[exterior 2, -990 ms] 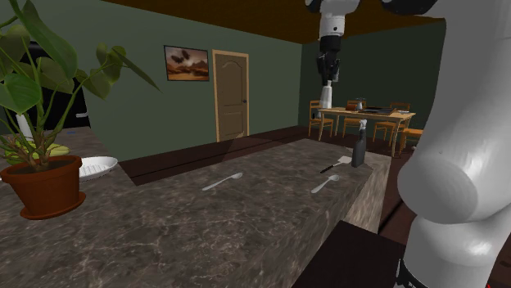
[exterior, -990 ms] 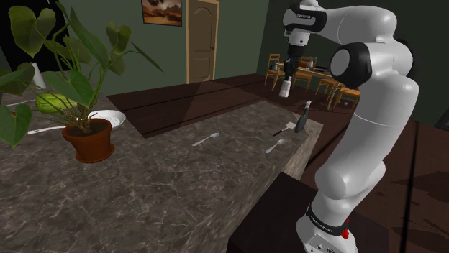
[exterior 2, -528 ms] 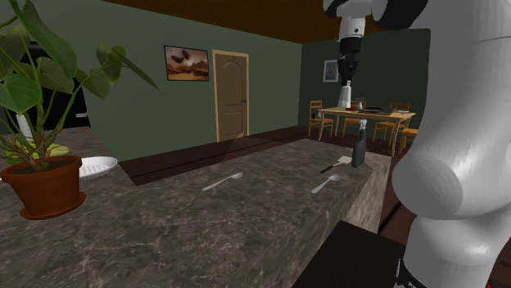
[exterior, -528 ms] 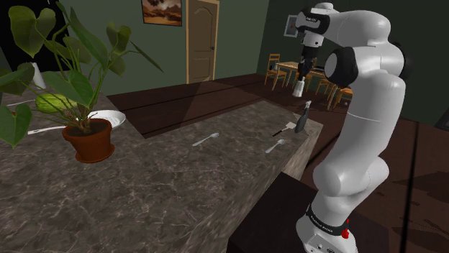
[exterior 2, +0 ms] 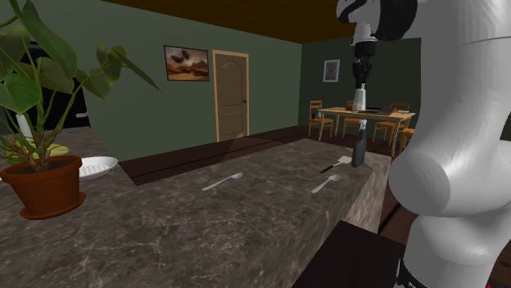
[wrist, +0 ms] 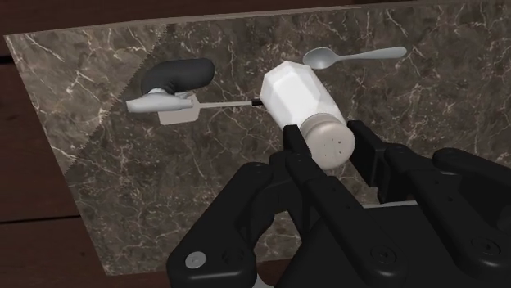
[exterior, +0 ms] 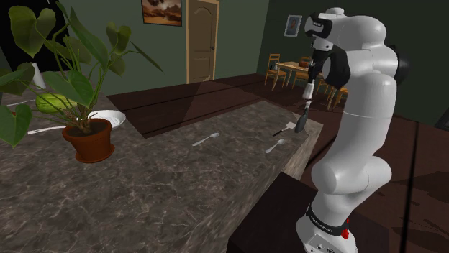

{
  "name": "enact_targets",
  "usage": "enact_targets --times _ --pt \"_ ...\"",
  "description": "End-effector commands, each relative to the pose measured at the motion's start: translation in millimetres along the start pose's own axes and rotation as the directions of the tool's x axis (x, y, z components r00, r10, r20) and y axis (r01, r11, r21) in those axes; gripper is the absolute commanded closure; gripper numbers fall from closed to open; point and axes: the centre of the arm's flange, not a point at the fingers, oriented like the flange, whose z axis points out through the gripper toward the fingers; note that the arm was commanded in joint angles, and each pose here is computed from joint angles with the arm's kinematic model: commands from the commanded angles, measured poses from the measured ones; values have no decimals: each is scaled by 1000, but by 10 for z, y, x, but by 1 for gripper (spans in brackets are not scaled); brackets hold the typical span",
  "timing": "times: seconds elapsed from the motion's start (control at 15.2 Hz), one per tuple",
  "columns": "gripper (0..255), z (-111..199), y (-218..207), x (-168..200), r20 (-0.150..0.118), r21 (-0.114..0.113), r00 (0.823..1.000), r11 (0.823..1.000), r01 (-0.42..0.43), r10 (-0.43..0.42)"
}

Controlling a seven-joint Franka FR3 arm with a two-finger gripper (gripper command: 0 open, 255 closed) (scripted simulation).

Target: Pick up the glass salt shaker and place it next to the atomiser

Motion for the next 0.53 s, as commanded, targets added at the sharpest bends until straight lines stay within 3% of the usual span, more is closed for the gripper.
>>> enact_targets --times 0.0,0.46 --pt "255 92 9 -2 0 0 1000 1000 0 0" --pt "255 462 13 2 0 0 1000 1000 0 0"
